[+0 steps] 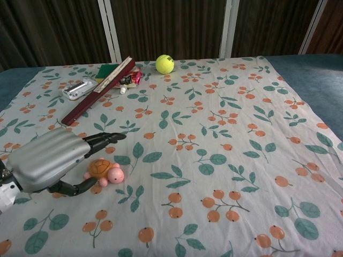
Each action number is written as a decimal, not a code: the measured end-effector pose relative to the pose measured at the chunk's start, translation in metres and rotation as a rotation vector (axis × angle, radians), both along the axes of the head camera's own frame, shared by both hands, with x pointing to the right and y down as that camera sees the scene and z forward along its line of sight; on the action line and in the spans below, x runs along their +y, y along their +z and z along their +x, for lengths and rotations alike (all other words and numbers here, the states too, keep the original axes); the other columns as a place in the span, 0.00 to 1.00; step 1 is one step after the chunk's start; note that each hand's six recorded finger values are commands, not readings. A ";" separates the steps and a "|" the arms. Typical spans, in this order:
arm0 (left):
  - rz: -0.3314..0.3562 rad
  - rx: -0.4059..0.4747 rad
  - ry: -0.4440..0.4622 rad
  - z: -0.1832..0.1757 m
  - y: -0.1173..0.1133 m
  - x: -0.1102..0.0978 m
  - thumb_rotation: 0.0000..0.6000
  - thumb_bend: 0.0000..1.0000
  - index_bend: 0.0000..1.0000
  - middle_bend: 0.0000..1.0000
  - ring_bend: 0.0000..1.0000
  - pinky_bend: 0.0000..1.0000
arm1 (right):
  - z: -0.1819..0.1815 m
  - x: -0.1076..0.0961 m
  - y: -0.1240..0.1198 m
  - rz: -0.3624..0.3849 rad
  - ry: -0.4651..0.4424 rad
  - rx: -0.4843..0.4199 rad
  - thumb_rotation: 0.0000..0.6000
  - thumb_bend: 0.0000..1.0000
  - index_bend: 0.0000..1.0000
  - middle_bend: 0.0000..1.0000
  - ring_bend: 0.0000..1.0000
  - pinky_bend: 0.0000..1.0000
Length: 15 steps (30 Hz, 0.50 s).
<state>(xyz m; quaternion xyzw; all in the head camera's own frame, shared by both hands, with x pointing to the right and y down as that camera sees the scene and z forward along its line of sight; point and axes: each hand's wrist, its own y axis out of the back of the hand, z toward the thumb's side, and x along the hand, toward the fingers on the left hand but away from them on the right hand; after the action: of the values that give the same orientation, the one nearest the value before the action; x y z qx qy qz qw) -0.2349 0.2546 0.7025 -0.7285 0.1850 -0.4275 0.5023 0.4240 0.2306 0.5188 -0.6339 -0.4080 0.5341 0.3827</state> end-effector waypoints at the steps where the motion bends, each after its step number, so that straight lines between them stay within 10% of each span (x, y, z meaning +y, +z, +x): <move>1: 0.006 -0.001 -0.003 -0.002 -0.003 -0.001 1.00 0.39 0.00 0.15 0.98 1.00 | 0.000 0.000 0.000 0.000 -0.001 -0.001 1.00 0.22 0.00 0.00 0.00 0.00; 5: 0.043 -0.011 -0.053 -0.022 -0.024 -0.005 1.00 0.38 0.00 0.15 0.58 0.91 | 0.001 0.001 -0.003 0.003 -0.001 -0.004 1.00 0.22 0.00 0.00 0.00 0.00; 9: 0.080 -0.030 -0.175 -0.065 -0.049 -0.009 1.00 0.38 0.00 0.13 0.18 0.52 | 0.000 0.002 -0.001 -0.006 -0.006 -0.001 1.00 0.22 0.00 0.00 0.00 0.00; 15: 0.115 0.022 -0.454 -0.137 -0.096 0.004 1.00 0.36 0.00 0.10 0.07 0.20 | -0.006 0.005 0.007 -0.033 -0.028 0.006 1.00 0.22 0.00 0.00 0.00 0.00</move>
<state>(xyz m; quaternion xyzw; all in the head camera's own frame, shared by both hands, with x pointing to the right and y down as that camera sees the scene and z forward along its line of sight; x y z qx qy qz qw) -0.3721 0.2587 0.6069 -0.6429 0.3736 -0.5106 0.4318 0.4181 0.2360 0.5253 -0.6443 -0.3891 0.5373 0.3806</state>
